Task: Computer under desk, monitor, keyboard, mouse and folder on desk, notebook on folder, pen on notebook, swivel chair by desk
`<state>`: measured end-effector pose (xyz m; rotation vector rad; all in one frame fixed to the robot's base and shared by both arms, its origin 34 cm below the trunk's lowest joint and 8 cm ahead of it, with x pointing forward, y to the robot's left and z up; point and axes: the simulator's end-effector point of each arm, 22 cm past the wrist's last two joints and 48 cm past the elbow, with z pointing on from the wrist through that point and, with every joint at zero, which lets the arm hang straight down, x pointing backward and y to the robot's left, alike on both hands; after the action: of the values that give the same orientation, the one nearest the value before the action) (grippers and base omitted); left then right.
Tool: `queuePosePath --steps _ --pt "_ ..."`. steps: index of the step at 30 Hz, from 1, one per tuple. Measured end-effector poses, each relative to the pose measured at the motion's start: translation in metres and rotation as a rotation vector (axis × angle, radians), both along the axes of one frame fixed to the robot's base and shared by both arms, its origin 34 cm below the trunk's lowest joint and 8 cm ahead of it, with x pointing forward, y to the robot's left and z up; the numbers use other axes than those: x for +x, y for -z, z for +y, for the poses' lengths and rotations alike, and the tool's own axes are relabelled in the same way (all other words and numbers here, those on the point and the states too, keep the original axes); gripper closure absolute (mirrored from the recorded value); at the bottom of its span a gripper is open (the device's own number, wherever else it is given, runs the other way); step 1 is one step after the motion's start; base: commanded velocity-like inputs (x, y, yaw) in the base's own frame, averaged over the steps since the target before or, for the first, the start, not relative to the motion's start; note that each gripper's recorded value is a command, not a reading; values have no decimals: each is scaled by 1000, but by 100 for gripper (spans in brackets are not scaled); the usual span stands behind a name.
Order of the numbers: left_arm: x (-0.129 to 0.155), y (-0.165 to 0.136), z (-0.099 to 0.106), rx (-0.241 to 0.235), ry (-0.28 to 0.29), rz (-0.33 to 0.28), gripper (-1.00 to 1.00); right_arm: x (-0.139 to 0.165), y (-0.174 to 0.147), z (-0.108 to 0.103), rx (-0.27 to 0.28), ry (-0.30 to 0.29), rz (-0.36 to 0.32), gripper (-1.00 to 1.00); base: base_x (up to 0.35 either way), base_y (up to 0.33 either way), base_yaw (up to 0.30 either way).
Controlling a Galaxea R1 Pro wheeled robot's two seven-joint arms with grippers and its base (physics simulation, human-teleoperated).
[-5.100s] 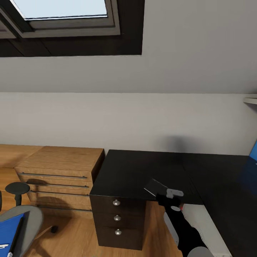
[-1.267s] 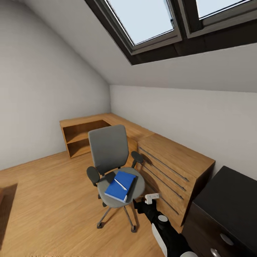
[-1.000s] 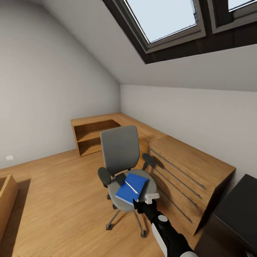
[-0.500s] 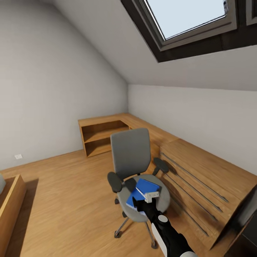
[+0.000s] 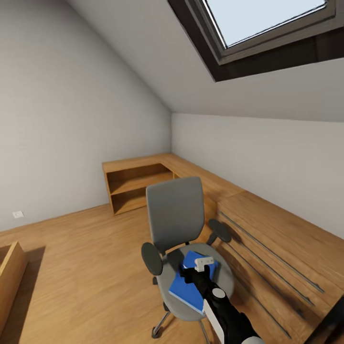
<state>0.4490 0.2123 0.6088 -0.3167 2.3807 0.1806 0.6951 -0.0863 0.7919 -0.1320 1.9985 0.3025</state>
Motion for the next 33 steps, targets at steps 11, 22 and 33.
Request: queuePosePath --steps 11,22,33 --pt "19 -14 7 2 -9 -50 -100 -5 23 -23 -55 78 51 -100 67 0 0" --pt "51 -29 24 1 -34 -141 -100 -15 77 -49 -122 87 159 -100 1 0 0" --pt "52 -14 25 1 -36 -146 -100 -12 94 -55 -132 89 164 -100 0 0 0"
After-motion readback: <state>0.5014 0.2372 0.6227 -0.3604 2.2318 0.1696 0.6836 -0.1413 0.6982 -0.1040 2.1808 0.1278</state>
